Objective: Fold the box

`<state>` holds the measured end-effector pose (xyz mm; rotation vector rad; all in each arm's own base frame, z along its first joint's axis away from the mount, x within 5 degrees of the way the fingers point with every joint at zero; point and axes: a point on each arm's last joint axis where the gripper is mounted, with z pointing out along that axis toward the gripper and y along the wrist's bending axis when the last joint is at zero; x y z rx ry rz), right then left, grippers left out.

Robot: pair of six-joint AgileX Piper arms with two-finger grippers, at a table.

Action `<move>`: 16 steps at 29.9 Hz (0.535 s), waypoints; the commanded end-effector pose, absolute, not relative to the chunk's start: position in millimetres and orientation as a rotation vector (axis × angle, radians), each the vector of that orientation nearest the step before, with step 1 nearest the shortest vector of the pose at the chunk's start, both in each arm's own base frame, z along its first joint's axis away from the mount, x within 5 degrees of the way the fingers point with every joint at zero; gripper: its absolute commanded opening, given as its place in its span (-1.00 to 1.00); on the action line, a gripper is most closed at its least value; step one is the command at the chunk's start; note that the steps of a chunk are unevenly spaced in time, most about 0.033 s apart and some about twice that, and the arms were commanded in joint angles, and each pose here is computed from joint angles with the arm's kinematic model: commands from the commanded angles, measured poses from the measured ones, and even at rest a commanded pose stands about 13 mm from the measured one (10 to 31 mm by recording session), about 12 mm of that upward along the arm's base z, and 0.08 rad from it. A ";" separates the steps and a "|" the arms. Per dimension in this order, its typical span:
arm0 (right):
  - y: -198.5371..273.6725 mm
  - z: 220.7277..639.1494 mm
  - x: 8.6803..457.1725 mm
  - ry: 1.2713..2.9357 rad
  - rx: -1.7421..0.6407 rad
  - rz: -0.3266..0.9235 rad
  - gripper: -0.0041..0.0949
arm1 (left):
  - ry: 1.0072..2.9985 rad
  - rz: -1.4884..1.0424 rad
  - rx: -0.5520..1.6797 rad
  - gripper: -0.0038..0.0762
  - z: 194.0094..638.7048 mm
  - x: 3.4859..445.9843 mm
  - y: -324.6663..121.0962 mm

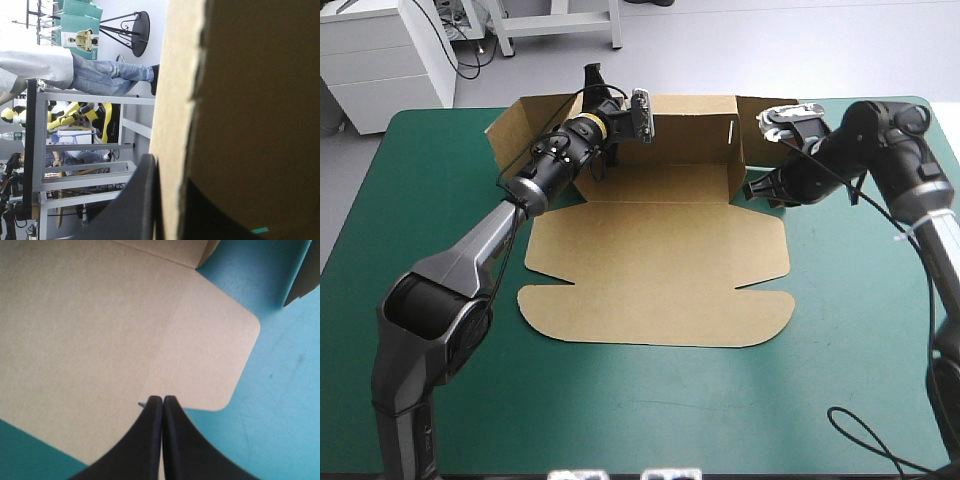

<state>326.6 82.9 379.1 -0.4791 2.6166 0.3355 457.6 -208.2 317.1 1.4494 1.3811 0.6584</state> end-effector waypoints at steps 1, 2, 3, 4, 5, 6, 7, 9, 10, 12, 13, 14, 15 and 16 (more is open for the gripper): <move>74.5 405.3 280.8 2.525 -0.493 0.332 -0.95 | 1.473 0.636 1.399 -0.92 335.5 449.5 -197.2; 71.8 405.7 266.5 2.512 -0.489 0.330 -0.95 | 1.475 0.634 1.399 -0.92 335.4 449.4 -197.2; 69.9 406.1 256.8 2.498 -0.484 0.329 -0.95 | 1.481 0.633 1.401 -0.92 334.9 449.3 -197.0; 67.5 407.2 244.2 2.475 -0.477 0.328 -0.95 | 1.484 0.633 1.402 -0.92 334.6 449.2 -196.8; 65.1 408.1 231.5 2.448 -0.466 0.330 -0.95 | 1.485 0.633 1.403 -0.92 334.6 449.2 -196.8; 62.7 409.1 218.2 2.422 -0.451 0.332 -0.95 | 1.485 0.633 1.403 -0.92 334.6 449.2 -196.8; 60.6 410.1 207.9 2.400 -0.429 0.335 -0.95 | 1.481 0.633 1.401 -0.92 334.9 449.3 -197.0; 55.5 411.8 182.3 2.347 -0.394 0.341 -0.95 | 1.477 0.630 1.394 -0.92 335.4 449.4 -197.3; 53.5 412.3 172.1 2.325 -0.389 0.340 -0.95 | 1.472 0.629 1.392 -0.92 335.8 449.5 -197.5; 48.1 412.5 148.6 2.276 -0.373 0.329 -0.95 | 1.456 0.632 1.388 -0.92 337.0 449.8 -198.2; 45.0 412.1 138.2 2.260 -0.342 0.324 -0.95 | 1.452 0.636 1.389 -0.92 337.2 449.9 -198.1; 42.3 410.3 130.7 2.256 -0.315 0.316 -0.95 | 1.450 0.640 1.391 -0.92 337.2 450.0 -198.0; 38.9 409.4 122.3 2.246 -0.280 0.306 -0.95 | 1.452 0.640 1.392 -0.92 337.1 450.0 -197.9; 35.3 408.0 114.8 2.242 -0.242 0.292 -0.95 | 1.453 0.639 1.390 -0.92 337.9 449.6 -197.7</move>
